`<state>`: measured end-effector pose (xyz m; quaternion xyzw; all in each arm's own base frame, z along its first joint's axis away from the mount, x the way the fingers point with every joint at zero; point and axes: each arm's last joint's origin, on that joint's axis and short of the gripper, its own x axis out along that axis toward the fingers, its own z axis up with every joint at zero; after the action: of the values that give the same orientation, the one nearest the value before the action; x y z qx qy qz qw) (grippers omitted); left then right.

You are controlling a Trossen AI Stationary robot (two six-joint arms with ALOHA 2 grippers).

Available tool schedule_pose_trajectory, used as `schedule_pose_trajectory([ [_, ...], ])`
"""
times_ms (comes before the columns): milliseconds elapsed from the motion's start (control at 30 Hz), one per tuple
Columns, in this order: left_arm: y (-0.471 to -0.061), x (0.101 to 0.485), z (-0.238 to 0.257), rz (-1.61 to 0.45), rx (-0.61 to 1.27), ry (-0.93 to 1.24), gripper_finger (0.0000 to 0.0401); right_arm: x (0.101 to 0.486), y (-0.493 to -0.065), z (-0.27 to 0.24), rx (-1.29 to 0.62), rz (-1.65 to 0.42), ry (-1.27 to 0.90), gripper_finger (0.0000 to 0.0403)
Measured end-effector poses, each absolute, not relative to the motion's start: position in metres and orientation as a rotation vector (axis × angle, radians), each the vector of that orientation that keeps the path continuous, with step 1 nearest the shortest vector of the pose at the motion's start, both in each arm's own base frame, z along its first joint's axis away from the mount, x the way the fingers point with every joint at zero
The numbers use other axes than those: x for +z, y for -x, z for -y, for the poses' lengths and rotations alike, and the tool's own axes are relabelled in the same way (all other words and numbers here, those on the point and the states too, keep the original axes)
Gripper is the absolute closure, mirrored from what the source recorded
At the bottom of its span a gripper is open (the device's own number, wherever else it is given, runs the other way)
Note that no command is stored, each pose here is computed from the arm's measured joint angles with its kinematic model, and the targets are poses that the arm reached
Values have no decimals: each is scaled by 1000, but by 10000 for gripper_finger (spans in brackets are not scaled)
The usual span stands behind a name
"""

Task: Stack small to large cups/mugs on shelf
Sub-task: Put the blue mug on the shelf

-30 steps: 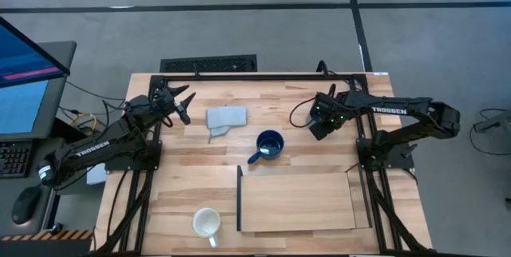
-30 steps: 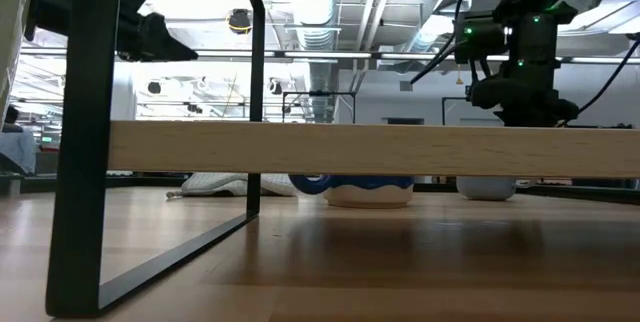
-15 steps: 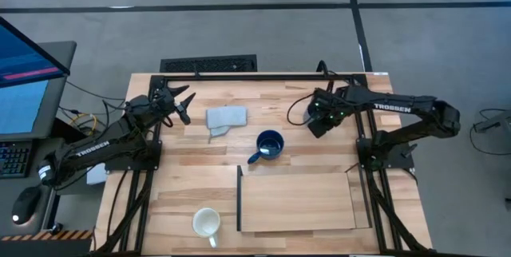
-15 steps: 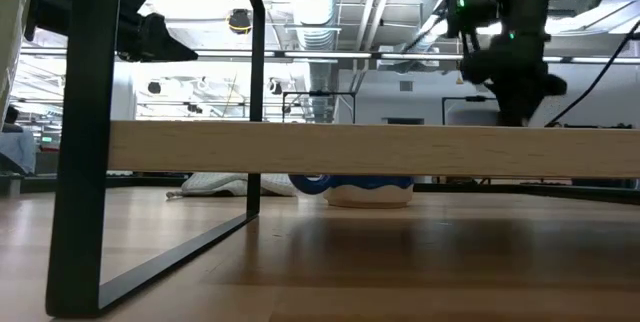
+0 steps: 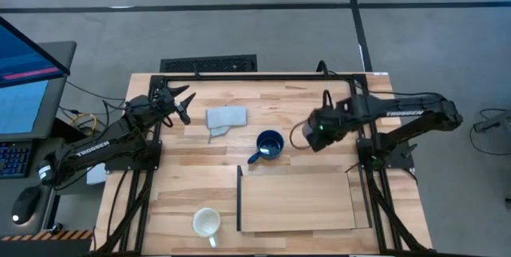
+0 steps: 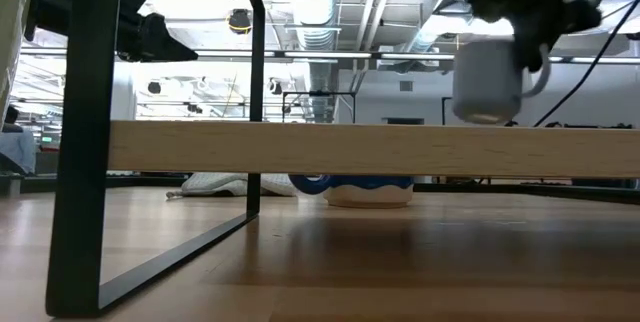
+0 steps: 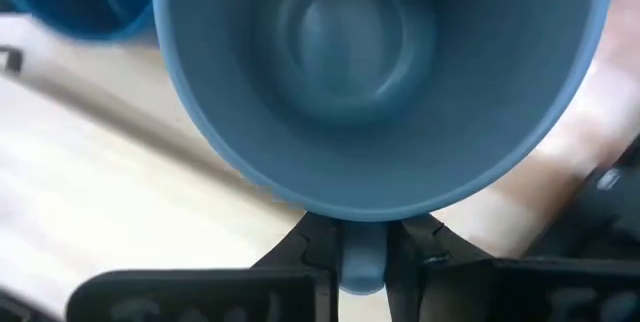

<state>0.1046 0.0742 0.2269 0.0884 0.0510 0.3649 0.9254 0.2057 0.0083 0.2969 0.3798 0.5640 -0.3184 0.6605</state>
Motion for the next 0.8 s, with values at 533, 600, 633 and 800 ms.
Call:
schedule_pose_trajectory([
  [533,-104,222,-74,-152,743,-164,238,287,-184,-126,-872,-1291,-1127,345],
  [600,-104,222,-74,-154,742,-163,238,281,-187,-138,-865,-1307,-1137,345],
  [633,-104,222,-74,-153,743,-162,238,278,-188,-143,-862,-1319,-1138,345],
  [800,-105,222,-74,-144,740,-145,238,265,-200,-161,-880,-1371,-1130,345],
])
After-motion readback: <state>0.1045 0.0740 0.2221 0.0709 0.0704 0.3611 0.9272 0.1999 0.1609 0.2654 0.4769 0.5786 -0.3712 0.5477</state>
